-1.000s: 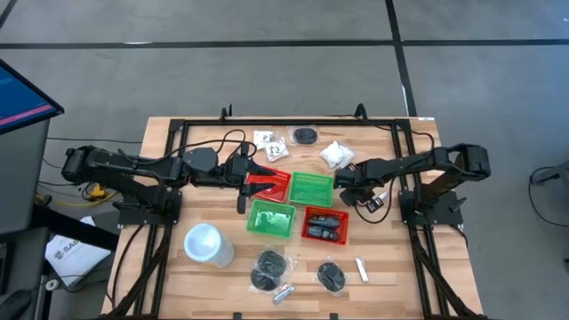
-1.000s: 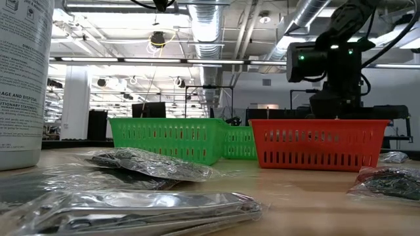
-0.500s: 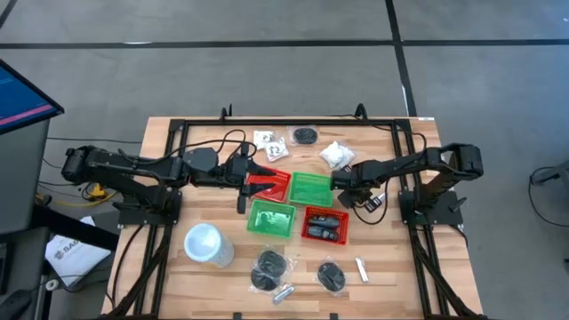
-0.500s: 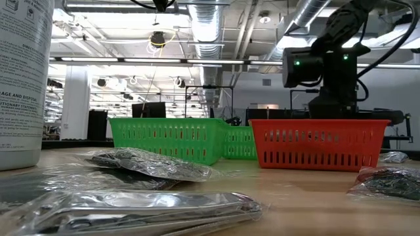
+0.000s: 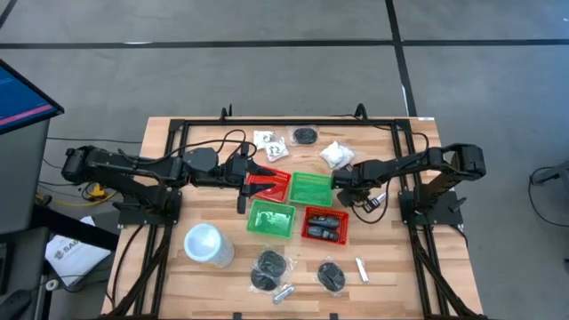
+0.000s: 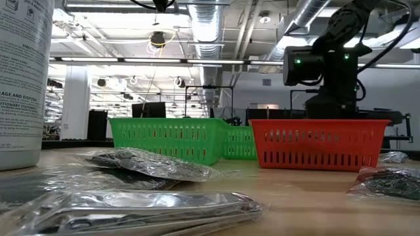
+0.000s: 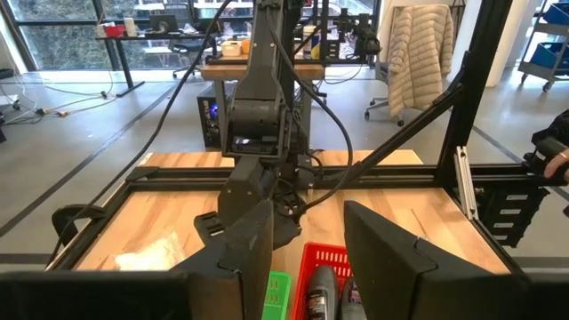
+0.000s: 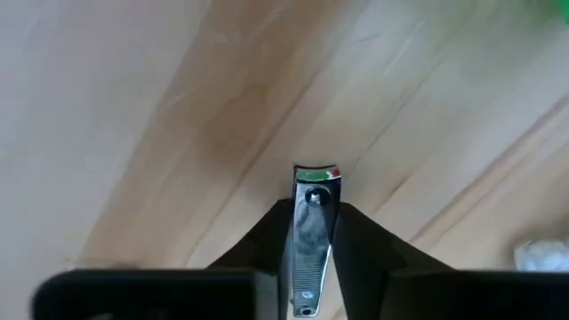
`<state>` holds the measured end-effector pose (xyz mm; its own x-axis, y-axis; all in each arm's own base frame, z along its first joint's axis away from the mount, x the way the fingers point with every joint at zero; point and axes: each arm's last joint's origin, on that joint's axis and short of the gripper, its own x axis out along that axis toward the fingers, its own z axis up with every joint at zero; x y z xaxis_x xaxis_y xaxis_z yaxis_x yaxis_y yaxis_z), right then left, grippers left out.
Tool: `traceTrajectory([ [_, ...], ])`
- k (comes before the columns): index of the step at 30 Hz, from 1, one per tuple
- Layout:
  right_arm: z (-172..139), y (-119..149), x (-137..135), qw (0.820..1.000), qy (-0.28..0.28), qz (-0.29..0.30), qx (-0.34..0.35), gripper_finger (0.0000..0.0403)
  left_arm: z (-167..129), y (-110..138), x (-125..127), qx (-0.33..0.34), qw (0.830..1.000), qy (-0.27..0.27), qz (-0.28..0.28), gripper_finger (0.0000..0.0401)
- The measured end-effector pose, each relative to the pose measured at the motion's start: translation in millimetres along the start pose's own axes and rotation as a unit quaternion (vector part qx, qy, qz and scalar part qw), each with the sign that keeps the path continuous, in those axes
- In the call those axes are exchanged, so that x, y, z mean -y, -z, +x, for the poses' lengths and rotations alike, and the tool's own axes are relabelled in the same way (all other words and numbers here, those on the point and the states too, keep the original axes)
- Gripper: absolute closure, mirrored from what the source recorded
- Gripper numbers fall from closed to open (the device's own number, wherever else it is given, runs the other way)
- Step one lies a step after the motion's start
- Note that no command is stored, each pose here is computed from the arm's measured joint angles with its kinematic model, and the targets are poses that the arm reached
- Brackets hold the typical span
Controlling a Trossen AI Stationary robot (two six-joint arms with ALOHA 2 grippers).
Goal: Pick & Place Travel size toiletries
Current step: Put the silver nail cutter into the top left red bin
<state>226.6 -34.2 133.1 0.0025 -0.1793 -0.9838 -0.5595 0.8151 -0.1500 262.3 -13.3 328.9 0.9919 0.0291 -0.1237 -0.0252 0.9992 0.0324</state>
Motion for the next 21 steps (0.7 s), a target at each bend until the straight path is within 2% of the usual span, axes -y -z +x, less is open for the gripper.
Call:
traceTrajectory([
  [3,0,0,0,1.000,0.001,0.027,0.002,0.0359,0,0,0,0.000,1.000,0.000,0.000,0.0270],
  [13,-1,0,0,0.998,0.000,0.060,0.001,0.0354,0,0,0,0.000,1.000,0.000,0.000,0.0270],
  [21,-19,6,-1,0.995,0.020,0.093,0.031,0.0358,0,0,0,0.000,1.000,0.000,0.000,0.0270],
])
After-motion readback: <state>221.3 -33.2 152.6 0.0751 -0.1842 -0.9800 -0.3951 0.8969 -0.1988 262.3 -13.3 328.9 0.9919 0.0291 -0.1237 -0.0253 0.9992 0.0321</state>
